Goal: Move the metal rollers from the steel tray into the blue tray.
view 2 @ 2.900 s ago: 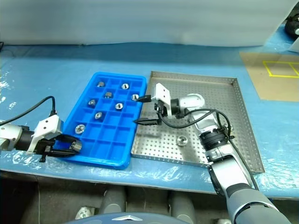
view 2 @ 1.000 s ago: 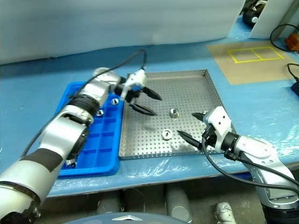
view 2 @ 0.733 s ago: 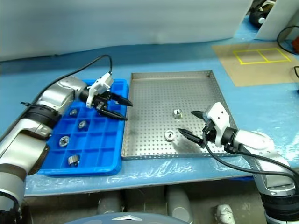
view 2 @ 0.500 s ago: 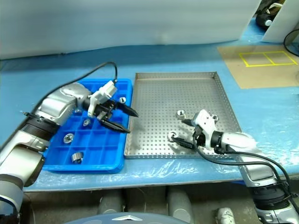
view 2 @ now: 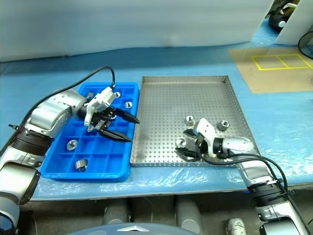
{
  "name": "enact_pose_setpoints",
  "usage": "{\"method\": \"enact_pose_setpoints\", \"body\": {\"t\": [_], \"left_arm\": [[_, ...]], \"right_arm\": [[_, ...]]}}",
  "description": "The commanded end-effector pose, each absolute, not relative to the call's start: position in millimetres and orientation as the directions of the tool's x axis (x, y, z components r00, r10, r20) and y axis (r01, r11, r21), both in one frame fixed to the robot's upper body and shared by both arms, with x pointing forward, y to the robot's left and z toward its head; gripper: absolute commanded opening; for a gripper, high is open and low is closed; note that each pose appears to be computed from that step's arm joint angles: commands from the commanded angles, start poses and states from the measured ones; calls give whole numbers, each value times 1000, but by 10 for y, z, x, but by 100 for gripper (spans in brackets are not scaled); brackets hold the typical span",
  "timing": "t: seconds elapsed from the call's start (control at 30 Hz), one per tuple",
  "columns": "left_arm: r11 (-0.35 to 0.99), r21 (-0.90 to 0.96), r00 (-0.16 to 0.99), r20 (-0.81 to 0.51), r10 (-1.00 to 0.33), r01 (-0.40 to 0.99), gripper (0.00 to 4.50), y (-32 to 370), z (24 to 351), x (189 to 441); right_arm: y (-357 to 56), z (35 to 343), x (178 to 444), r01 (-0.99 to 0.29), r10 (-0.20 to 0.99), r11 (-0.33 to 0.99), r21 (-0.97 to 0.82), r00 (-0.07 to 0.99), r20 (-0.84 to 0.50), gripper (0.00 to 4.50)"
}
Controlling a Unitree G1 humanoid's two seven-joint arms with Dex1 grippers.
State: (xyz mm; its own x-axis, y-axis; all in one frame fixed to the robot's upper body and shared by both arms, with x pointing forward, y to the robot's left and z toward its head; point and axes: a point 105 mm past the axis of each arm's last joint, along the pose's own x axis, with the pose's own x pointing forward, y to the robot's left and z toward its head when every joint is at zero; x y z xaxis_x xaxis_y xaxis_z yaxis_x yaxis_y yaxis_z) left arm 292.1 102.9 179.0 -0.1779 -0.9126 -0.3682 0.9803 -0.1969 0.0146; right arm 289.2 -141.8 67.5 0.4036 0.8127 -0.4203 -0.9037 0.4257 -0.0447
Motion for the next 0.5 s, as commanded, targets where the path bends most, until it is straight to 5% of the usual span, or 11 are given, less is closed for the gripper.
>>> {"method": "enact_pose_setpoints", "body": {"t": [0.03,0.3,0.5], "left_arm": [[-185,52,-153,-369,-917,981,367,1062,1870,2914],[-174,71,-133,-390,-911,982,367,1082,1849,2929],[-171,79,-127,-392,-911,982,370,1080,1854,2937]], "right_arm": [[-1399,641,2856,-918,818,394,-52,376,-434,450],[-1536,484,2906,-903,781,421,-84,408,-473,450],[-1535,554,2984,-893,784,434,-121,440,-438,334]]}}
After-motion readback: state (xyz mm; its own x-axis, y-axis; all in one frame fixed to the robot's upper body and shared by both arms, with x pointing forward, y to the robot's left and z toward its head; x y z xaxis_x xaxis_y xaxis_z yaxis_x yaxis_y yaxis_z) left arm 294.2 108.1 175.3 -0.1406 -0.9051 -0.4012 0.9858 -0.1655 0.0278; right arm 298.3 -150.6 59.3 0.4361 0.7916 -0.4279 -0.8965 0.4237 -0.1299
